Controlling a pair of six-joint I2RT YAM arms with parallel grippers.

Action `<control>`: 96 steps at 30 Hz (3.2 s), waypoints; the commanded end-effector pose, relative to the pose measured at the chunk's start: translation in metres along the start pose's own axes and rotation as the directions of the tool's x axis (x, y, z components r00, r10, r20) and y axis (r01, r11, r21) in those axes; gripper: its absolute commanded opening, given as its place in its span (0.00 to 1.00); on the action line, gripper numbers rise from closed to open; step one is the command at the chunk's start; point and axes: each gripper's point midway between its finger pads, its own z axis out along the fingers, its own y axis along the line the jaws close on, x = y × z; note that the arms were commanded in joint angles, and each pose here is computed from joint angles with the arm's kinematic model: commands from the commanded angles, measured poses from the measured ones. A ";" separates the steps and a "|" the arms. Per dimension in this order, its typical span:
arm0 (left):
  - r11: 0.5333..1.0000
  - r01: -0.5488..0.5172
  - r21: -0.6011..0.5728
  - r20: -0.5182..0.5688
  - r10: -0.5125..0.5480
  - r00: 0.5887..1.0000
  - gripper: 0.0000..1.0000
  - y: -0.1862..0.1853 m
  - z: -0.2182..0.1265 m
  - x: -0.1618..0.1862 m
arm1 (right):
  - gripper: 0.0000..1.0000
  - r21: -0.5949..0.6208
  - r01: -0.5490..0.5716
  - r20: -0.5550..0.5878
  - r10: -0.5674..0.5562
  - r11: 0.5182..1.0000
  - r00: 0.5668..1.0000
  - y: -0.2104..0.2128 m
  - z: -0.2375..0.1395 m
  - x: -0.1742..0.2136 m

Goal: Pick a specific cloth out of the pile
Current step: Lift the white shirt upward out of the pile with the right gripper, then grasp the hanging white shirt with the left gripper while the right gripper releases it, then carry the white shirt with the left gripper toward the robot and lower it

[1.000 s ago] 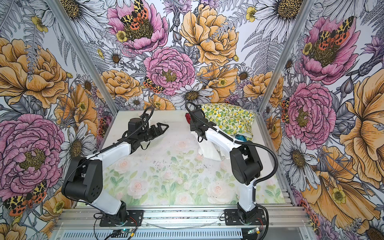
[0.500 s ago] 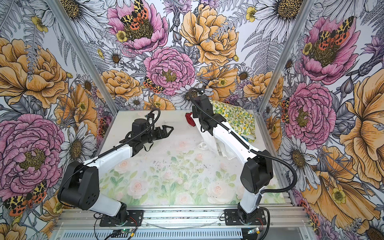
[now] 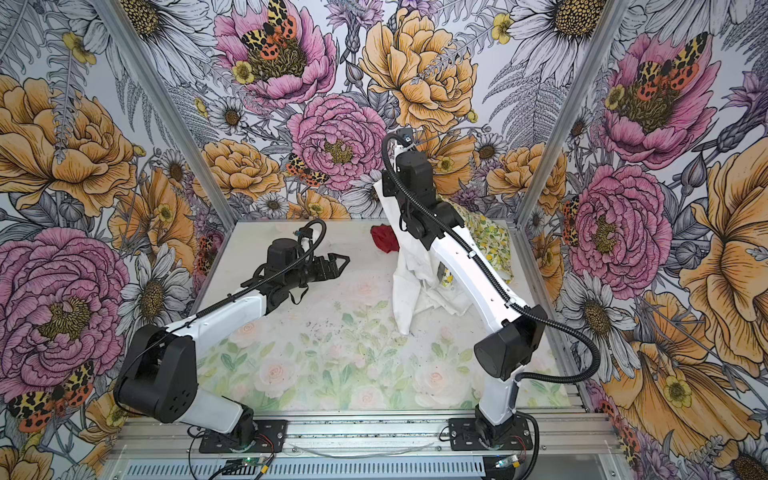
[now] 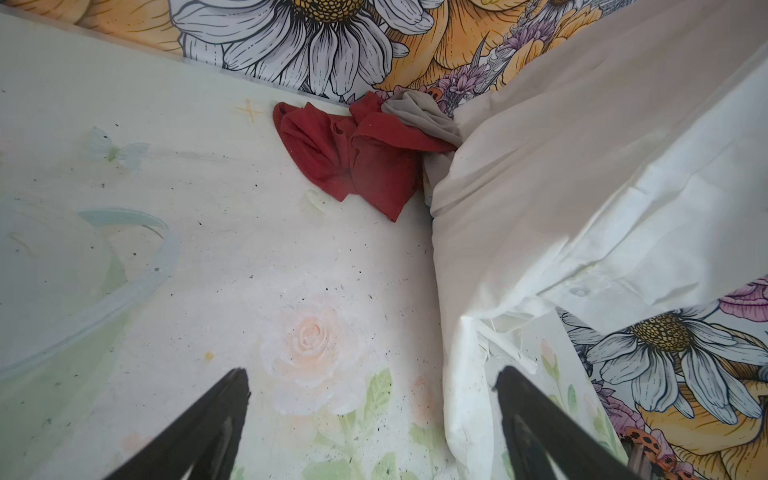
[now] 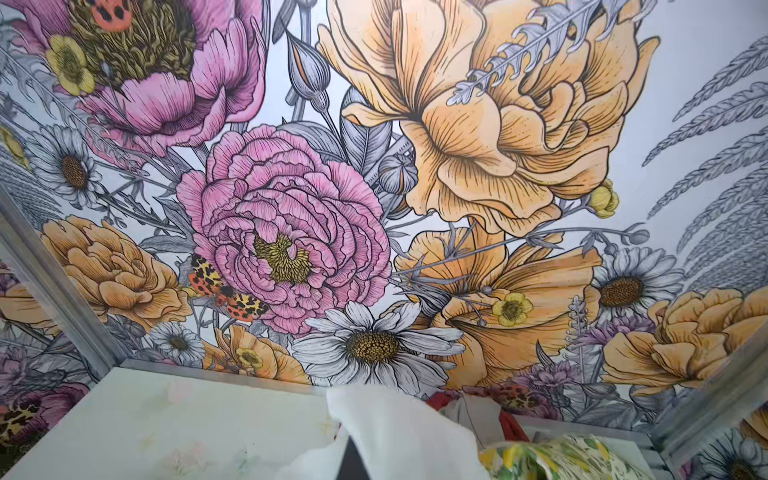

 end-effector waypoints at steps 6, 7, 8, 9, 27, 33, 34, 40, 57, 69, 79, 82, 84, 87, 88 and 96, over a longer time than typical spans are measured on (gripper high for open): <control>0.999 -0.044 -0.006 0.027 0.044 0.999 0.94 -0.004 -0.006 -0.004 | 0.00 -0.131 -0.013 0.227 0.043 0.991 0.973 0.033 -0.031 -0.090; 0.999 -0.045 -0.005 0.031 0.045 0.999 0.94 -0.004 -0.007 -0.005 | 0.00 -0.131 -0.010 0.227 0.040 0.991 0.973 0.035 -0.033 -0.090; 0.999 -0.045 -0.004 0.033 0.045 0.998 0.94 -0.004 -0.008 -0.005 | 0.00 -0.127 -0.010 0.222 0.039 0.992 0.974 0.035 -0.034 -0.088; 0.999 -0.048 0.001 0.036 0.048 0.998 0.94 -0.006 -0.008 -0.005 | 0.00 -0.123 -0.007 0.208 0.032 0.992 0.978 0.037 -0.032 -0.082; 0.947 -0.215 0.238 0.186 0.173 0.967 0.98 -0.080 0.010 0.002 | 0.00 -0.057 -0.065 0.078 0.070 0.996 0.995 0.005 -0.046 -0.030; 0.914 -0.301 0.271 0.240 0.239 0.941 0.99 -0.109 0.088 -0.007 | 0.00 -0.080 -0.109 0.038 0.112 0.991 0.993 -0.001 -0.043 -0.015; 0.915 -0.295 0.276 0.251 0.227 0.941 0.99 -0.111 0.098 -0.009 | 0.00 -0.082 -0.117 0.034 0.120 0.990 0.992 -0.003 -0.043 -0.014; 0.891 -0.224 0.396 0.315 0.097 0.944 0.09 -0.134 0.118 -0.026 | 0.00 -0.058 -0.157 -0.030 0.156 0.986 0.987 -0.029 -0.035 0.016; 0.950 -0.218 0.222 0.365 0.126 0.922 0.00 -0.153 0.046 -0.094 | 0.00 0.019 -0.113 -0.354 0.112 0.993 0.929 -0.072 -0.055 0.183; 0.962 -0.189 0.196 0.394 0.099 0.914 0.00 -0.175 -0.009 -0.149 | 0.61 -0.028 -0.110 -0.466 0.084 0.994 0.881 -0.068 -0.095 0.253; 0.970 -0.208 0.123 0.446 0.133 0.885 0.00 -0.163 -0.074 -0.196 | 0.84 -0.051 -0.087 -0.446 0.055 0.995 0.893 -0.065 -0.112 0.261; 0.973 -0.206 0.106 0.474 0.133 0.870 0.00 -0.156 -0.097 -0.212 | 0.85 -0.053 -0.088 -0.432 0.057 0.995 0.900 -0.063 -0.114 0.261; 0.976 -0.200 0.082 0.493 0.135 0.859 0.00 -0.148 -0.114 -0.223 | 0.86 -0.044 -0.082 -0.431 0.056 0.996 0.900 -0.063 -0.114 0.262; 0.982 -0.186 0.044 0.521 0.137 0.843 0.00 -0.132 -0.139 -0.236 | 0.86 -0.050 -0.080 -0.437 0.051 0.996 0.898 -0.060 -0.114 0.265; 0.983 -0.180 0.035 0.528 0.135 0.838 0.00 -0.127 -0.146 -0.239 | 0.86 -0.052 -0.081 -0.440 0.050 0.995 0.897 -0.059 -0.114 0.266; 0.991 -0.120 -0.056 0.557 0.131 0.820 0.00 -0.075 -0.196 -0.255 | 0.86 -0.063 -0.077 -0.444 0.041 0.995 0.895 -0.046 -0.109 0.270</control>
